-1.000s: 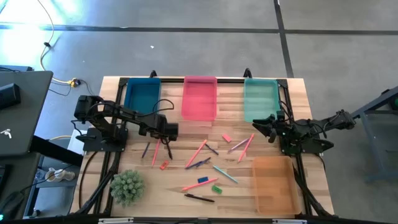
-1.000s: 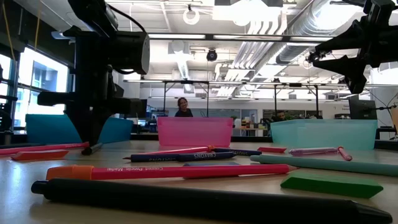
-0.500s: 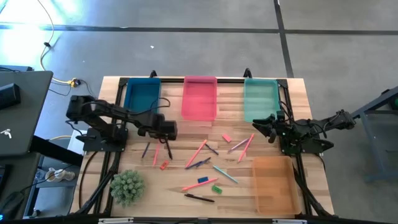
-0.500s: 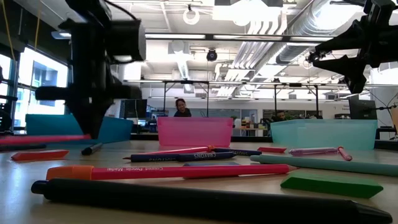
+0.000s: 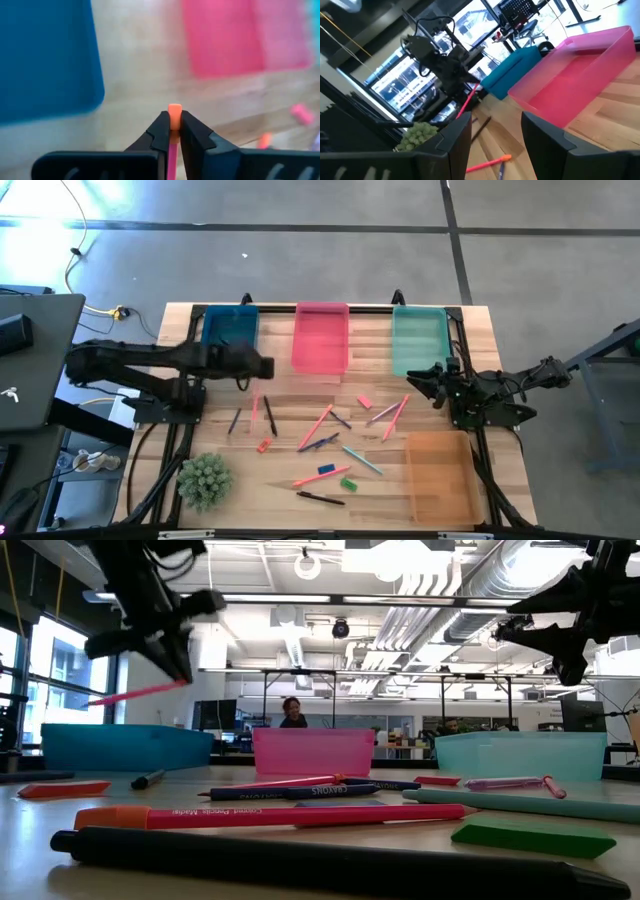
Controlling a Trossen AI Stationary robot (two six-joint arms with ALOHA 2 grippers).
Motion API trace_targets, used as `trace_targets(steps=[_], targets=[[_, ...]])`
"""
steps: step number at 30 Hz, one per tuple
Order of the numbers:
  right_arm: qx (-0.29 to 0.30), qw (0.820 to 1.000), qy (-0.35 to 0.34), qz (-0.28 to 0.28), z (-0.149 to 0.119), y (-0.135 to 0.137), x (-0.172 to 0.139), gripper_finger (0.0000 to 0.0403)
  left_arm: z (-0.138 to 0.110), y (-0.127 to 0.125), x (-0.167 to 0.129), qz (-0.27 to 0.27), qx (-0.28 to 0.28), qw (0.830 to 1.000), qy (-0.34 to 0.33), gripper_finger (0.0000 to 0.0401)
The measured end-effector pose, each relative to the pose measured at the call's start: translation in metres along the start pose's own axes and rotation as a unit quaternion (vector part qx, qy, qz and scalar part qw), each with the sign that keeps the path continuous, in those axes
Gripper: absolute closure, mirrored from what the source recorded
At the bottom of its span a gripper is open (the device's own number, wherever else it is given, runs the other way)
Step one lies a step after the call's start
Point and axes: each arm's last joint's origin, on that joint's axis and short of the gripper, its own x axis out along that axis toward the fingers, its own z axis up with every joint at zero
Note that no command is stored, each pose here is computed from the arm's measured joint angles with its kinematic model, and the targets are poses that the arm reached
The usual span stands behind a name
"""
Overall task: Sort crayons/erasers/pens/pencils in bins
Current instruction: Put the pink pencil into the blue bin
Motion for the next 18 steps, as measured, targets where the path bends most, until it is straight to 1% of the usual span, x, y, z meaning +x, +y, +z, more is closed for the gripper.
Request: trace_targets(steps=[2, 4, 8, 11, 14, 18], targets=[[0.022, 1.000, -0.007, 0.003, 0.001, 0.001, 0.000, 0.0238, 0.012, 0.005, -0.009, -0.016, -0.001, 0.999, -0.038, 0.0387], [0.041, 0.999, -0.016, 0.006, 0.003, 0.002, 0.000, 0.0238, 0.023, 0.012, -0.016, -0.019, -0.001, 0.997, -0.072, 0.0387], [0.052, 0.998, -0.026, 0.012, 0.005, 0.003, 0.000, 0.0238, 0.046, 0.025, -0.027, -0.027, 0.002, 0.992, -0.124, 0.0387], [0.060, 0.997, -0.044, 0.007, 0.007, 0.004, 0.000, 0.0238, 0.062, 0.031, -0.032, -0.038, 0.013, 0.986, -0.159, 0.0387], [0.066, 0.995, -0.069, -0.007, 0.010, 0.004, -0.001, 0.0238, 0.077, 0.039, -0.033, -0.032, 0.024, 0.982, -0.184, 0.0387], [0.075, 0.993, -0.090, -0.012, 0.013, 0.005, -0.001, 0.0238, 0.092, 0.051, -0.030, -0.010, 0.033, 0.981, -0.191, 0.0387]])
